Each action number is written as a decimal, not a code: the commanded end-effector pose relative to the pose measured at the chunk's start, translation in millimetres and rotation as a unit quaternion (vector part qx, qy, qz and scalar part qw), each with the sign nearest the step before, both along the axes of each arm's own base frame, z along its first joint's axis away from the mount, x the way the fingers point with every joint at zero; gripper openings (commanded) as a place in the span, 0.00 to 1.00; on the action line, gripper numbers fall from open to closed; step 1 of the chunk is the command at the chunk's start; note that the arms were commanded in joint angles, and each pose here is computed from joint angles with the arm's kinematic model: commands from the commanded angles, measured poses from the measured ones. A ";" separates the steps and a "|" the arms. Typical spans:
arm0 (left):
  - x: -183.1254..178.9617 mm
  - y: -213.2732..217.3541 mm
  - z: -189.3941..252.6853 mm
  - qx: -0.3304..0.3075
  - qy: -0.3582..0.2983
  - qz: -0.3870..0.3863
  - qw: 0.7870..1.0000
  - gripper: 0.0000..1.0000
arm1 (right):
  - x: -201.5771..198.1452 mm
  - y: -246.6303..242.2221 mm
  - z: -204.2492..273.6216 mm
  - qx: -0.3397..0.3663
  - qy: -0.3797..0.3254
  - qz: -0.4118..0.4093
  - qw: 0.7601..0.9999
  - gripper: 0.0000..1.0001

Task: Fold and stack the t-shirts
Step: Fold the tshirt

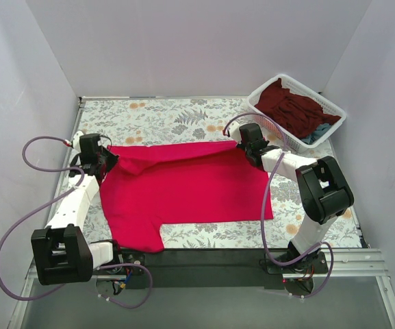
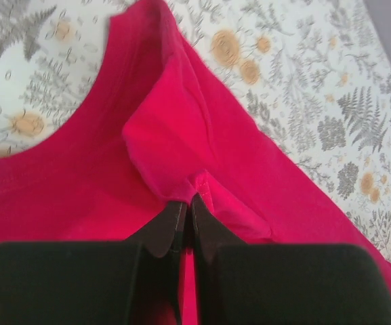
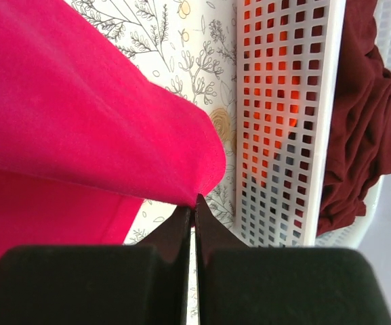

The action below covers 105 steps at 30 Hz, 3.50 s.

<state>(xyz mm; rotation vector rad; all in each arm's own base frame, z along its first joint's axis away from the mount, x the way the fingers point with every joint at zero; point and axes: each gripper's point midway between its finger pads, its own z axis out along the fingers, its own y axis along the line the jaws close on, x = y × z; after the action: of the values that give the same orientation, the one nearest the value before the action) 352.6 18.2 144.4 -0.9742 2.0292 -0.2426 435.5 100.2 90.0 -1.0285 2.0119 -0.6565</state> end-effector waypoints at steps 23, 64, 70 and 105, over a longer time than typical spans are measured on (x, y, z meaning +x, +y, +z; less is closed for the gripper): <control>-41.9 5.4 -4.3 -0.035 -0.018 0.070 0.997 0.47 | -27.8 13.5 8.8 0.091 0.035 -0.029 0.995 0.43; 121.7 56.6 -140.9 0.098 0.160 -0.001 0.982 0.35 | 77.1 17.0 -65.1 0.456 0.119 -0.241 0.849 0.33; 140.1 67.2 -148.4 0.099 0.167 -0.001 0.981 0.36 | 96.7 11.3 -77.9 0.457 0.113 -0.247 0.847 0.33; 49.1 -67.1 -73.1 0.495 0.195 -0.205 0.822 0.72 | -105.6 95.4 20.5 0.431 0.195 -0.040 0.880 0.84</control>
<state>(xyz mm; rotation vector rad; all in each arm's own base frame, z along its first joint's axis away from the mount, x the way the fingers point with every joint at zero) 388.0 -48.8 50.3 0.1113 2.3548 0.7444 328.2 193.5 93.0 -0.5311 2.3869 0.4475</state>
